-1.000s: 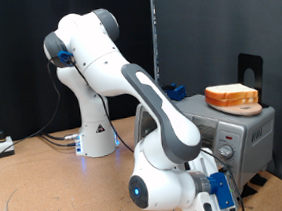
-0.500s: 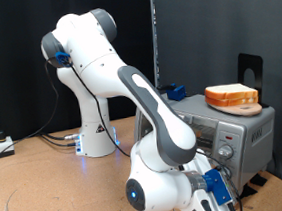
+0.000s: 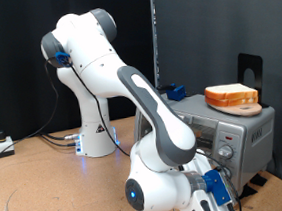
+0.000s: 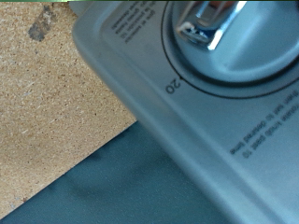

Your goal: Make a piece of toast with the oven

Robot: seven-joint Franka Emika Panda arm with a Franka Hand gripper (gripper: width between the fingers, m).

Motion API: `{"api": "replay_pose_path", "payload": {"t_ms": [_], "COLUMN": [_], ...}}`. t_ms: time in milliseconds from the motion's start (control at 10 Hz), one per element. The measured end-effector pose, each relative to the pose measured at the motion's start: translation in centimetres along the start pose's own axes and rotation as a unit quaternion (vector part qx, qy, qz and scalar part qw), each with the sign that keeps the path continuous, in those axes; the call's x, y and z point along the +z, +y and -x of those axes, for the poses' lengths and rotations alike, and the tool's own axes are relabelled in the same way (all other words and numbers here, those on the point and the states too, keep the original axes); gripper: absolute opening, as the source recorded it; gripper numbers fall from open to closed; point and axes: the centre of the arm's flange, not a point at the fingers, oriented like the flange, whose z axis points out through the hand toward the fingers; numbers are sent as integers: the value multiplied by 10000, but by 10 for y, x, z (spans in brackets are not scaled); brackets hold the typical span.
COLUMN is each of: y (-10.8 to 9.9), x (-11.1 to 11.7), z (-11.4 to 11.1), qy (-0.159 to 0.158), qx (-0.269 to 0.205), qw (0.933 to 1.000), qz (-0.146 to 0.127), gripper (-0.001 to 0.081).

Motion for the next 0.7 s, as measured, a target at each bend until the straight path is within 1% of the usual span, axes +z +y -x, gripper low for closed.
{"api": "replay_pose_path", "payload": {"t_ms": [300, 700], "y": [0, -2], "x": [-1, -1], "z": [1, 0], "qy": [18, 41], "qx": [154, 66], "qw": [9999, 9999], "qz": [76, 147], "gripper": [796, 796]}}
